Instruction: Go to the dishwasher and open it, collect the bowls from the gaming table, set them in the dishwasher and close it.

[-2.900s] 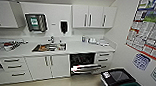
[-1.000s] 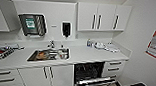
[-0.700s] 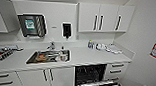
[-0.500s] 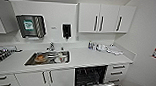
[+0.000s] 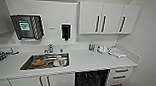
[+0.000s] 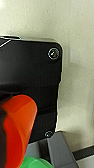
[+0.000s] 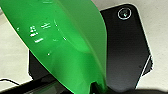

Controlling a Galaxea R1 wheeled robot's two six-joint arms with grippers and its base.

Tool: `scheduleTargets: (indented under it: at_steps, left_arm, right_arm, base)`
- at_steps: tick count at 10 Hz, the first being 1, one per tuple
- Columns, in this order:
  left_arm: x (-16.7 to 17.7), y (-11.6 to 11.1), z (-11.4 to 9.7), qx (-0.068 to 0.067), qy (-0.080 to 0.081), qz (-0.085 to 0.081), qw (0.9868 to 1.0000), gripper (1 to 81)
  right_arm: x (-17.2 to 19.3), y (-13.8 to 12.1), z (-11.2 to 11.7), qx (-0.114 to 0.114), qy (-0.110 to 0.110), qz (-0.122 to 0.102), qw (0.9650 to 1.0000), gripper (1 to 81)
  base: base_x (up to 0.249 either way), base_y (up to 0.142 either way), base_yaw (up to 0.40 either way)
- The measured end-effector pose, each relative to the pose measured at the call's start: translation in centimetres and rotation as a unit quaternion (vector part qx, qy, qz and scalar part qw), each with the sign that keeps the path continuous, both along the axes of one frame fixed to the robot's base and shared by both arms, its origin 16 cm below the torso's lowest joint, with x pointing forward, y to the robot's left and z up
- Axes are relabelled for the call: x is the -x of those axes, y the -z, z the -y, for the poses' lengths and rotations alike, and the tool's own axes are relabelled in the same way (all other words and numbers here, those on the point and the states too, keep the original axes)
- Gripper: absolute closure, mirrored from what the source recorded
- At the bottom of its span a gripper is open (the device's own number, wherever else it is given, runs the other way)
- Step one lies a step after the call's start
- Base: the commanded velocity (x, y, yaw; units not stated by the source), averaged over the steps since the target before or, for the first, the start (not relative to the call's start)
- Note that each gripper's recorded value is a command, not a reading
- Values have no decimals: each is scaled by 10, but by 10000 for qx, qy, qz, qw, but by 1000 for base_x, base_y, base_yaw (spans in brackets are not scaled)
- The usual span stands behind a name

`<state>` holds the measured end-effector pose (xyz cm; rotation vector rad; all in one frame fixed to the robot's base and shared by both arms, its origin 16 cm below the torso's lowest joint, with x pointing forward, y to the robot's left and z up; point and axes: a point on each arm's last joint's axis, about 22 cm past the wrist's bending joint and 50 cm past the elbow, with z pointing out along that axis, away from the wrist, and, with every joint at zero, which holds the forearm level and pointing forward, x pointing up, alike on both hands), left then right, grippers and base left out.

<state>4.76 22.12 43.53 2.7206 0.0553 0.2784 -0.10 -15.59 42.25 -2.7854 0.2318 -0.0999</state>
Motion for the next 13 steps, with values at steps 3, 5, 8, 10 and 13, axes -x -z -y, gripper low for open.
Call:
scheduleTargets:
  at_steps: [3, 5, 8, 10, 13]
  left_arm:
    - [-1, 0, 0, 1, 2, 5, 10000, 811]
    - [-4, 0, 0, 2, 0, 17, 10000, 811]
    - [-2, 0, 0, 8, 3, 5, 10000, 811]
    - [0, 0, 1, 16, 3, -3, 10000, 811]
    - [0, -4, -1, 91, -9, 20, 10000, 811]
  right_arm:
    - [0, 0, 0, -2, -4, 3, 10000, 811]
    - [-5, 0, -1, -4, -5, 13, 10000, 811]
    - [-1, 0, 0, 0, -4, -5, 10000, 811]
    - [2, 0, 3, 14, -1, -18, 10000, 811]
    - [3, -2, 9, -45, -4, -18, 10000, 811]
  base:
    - [168, 0, 0]
    - [90, 0, 0]
    - [0, 0, 0]
    - [0, 0, 0]
    - [0, 0, 0]
